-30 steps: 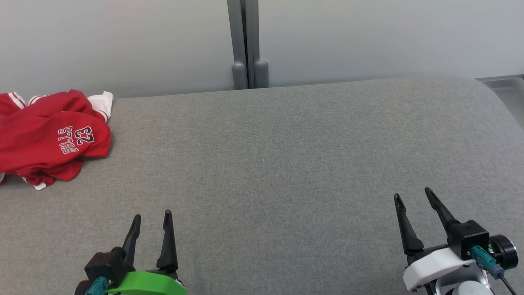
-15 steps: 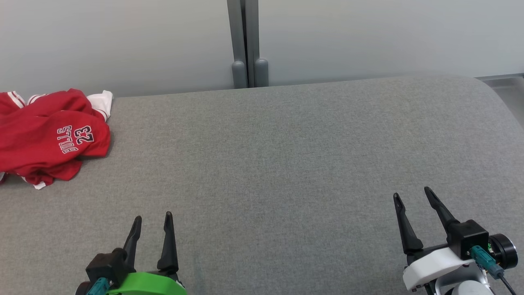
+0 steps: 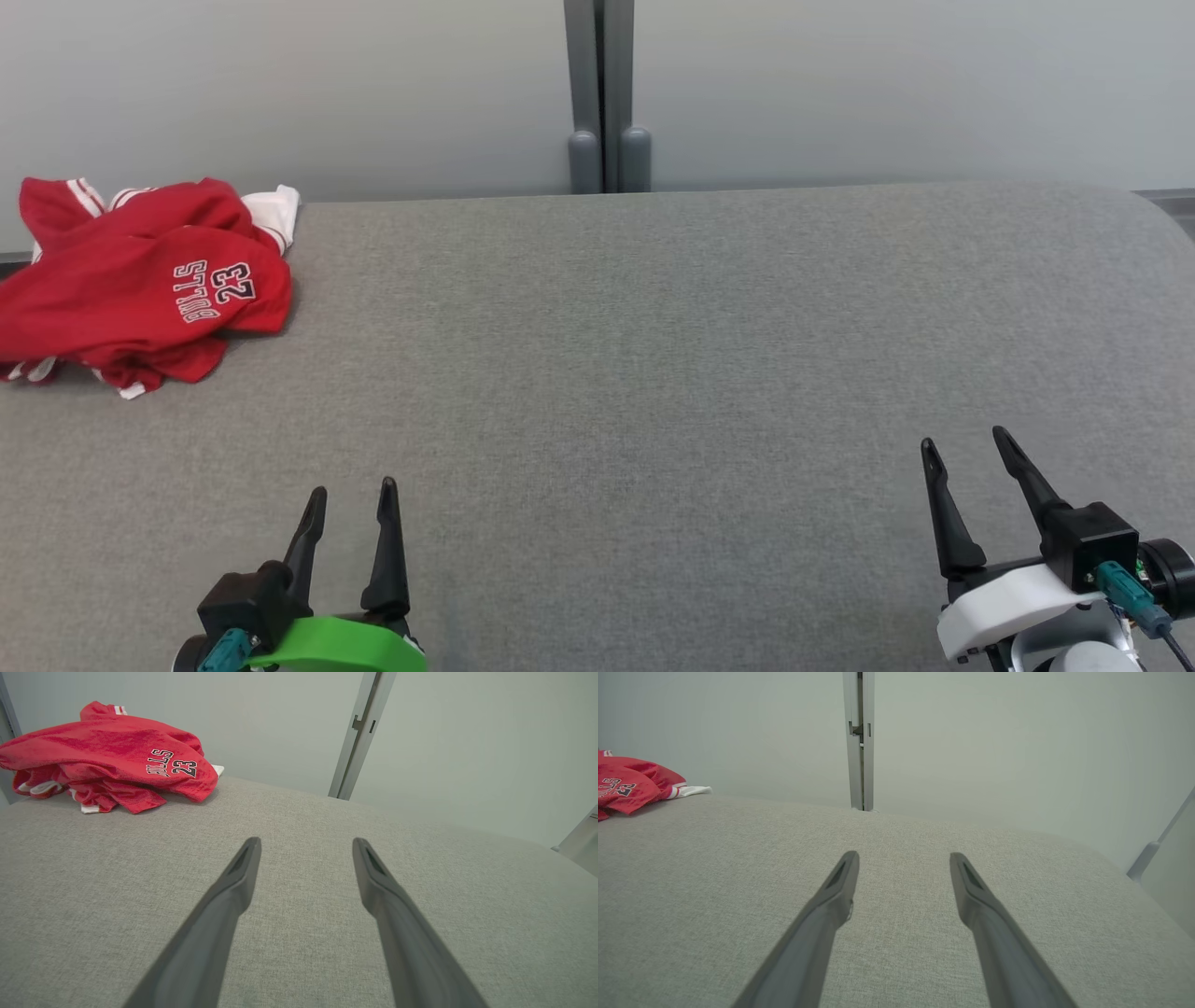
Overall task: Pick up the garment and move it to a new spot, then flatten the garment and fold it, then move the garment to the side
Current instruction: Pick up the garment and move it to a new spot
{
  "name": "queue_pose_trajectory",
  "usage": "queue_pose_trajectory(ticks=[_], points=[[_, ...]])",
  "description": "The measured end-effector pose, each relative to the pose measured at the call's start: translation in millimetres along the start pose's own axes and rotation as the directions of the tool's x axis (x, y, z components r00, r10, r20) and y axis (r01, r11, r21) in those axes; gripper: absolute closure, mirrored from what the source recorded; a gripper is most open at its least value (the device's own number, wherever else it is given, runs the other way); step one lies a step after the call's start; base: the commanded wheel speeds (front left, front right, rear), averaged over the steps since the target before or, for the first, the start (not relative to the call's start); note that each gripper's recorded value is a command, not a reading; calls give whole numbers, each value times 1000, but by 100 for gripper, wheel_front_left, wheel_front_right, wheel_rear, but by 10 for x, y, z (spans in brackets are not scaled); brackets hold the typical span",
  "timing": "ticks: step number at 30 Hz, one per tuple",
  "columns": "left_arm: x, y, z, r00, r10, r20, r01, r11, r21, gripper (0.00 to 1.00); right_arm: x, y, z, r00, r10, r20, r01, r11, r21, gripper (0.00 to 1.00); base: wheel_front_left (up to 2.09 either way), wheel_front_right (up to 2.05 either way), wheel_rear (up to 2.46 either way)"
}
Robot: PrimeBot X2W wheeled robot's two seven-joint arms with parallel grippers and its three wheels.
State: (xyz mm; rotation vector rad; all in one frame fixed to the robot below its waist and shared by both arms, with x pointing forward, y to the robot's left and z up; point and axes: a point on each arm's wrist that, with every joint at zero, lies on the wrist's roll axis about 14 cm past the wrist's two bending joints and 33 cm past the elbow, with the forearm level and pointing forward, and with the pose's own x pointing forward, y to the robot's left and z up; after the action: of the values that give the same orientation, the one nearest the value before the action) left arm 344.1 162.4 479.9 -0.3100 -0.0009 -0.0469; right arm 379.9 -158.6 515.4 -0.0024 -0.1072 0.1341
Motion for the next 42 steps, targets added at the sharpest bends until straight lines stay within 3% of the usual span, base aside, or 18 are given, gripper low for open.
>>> queue_pose_trajectory(ticks=[9,15,22,33,37,42], points=[[-241,405,155,989,137,50,-138,990,1,0,258,510,-45,988,152,-2,-152,988,18,0,0,0,0],[-481,686,242,967,241,81,-242,970,-4,0,378,979,-80,959,283,-4,-283,958,37,0,0,0,0],[-691,889,315,941,322,107,-322,947,-16,0,439,1304,-97,929,369,-3,-369,928,47,0,0,0,0],[-691,936,365,931,344,121,-344,939,-19,0,449,1326,-132,926,376,-10,-375,926,48,0,0,0,0],[-591,978,579,922,342,179,-348,937,1,0,497,1282,-135,931,365,-5,-365,930,36,0,0,0,0],[-283,1076,1130,902,294,315,-340,935,101,0,591,1202,-139,938,345,4,-345,938,10,0,0,0,0]])
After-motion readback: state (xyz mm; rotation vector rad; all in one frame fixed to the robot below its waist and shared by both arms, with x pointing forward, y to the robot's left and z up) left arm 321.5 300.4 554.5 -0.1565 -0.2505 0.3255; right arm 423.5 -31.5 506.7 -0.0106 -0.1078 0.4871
